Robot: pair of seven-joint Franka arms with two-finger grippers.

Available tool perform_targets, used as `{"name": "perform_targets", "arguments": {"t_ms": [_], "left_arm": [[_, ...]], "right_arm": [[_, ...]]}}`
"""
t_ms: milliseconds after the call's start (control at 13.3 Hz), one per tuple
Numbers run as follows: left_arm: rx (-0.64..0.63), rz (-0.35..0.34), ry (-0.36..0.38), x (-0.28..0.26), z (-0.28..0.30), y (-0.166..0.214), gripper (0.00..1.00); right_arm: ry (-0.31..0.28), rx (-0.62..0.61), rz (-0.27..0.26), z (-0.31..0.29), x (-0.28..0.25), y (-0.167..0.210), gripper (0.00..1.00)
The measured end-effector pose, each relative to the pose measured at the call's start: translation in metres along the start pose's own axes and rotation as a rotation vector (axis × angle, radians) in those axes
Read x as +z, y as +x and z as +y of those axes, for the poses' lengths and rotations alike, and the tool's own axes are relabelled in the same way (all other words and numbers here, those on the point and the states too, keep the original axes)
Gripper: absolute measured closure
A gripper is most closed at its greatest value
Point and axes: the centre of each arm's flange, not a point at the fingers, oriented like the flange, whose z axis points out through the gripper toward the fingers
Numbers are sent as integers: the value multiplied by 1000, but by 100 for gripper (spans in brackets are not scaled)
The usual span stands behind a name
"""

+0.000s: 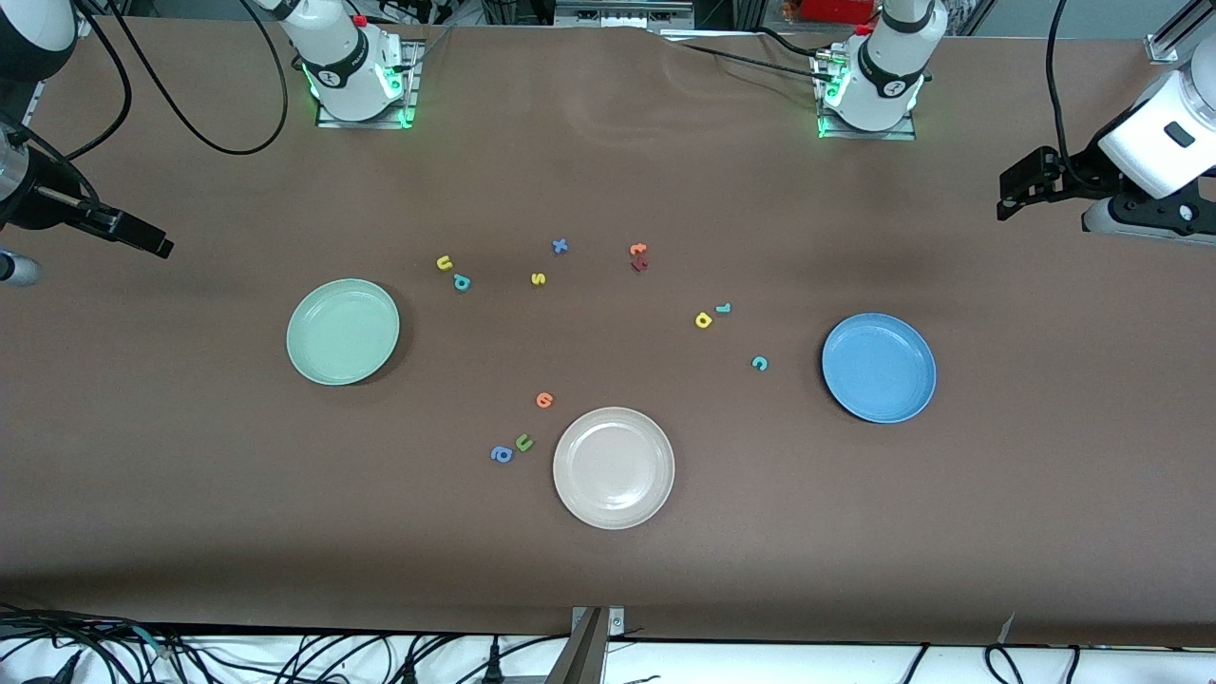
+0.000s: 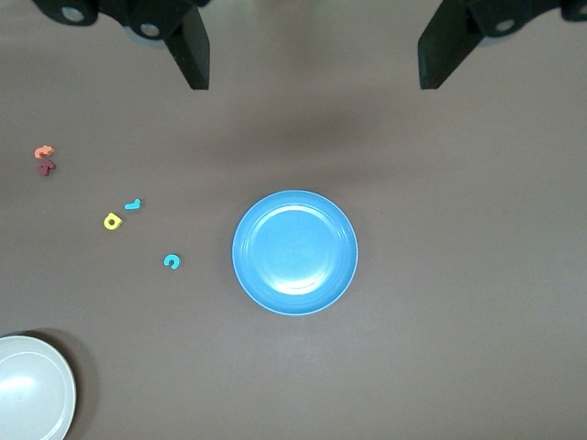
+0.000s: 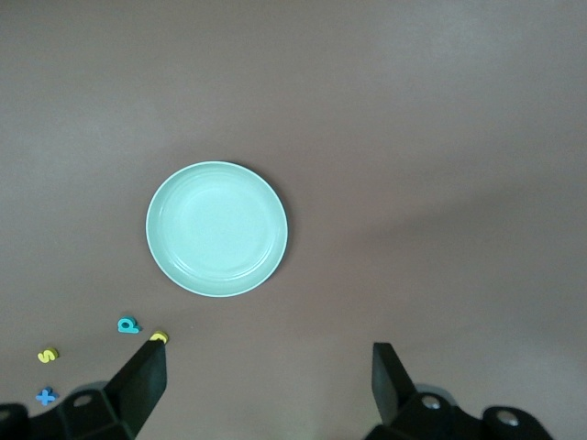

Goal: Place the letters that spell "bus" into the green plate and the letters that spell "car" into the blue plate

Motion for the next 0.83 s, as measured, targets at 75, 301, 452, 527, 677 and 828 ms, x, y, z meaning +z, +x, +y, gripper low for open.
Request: {"name": "perform_targets", "arguments": {"t_ms": [75,301,452,527,677,828], "left_arm": [[0,0,0,0,0,0,0],[0,-1,0,0,0,0,0],[0,-2,0,0,0,0,0],[-1,-2,0,0,0,0,0],[-3,-2,0,0,-1,0,0],[-3,-2,0,0,-2,0,0]], "right_arm": [[-1,0,-2,0,0,0,1],[-3,0,-10,0,1,-1,1],[-3,0,-13,0,2,-1,1],[-4,0,-14,0,3,0,1],[-6,0,-19,-1,6,1,1],[-7,0,-23,-1,8,2,1]]}}
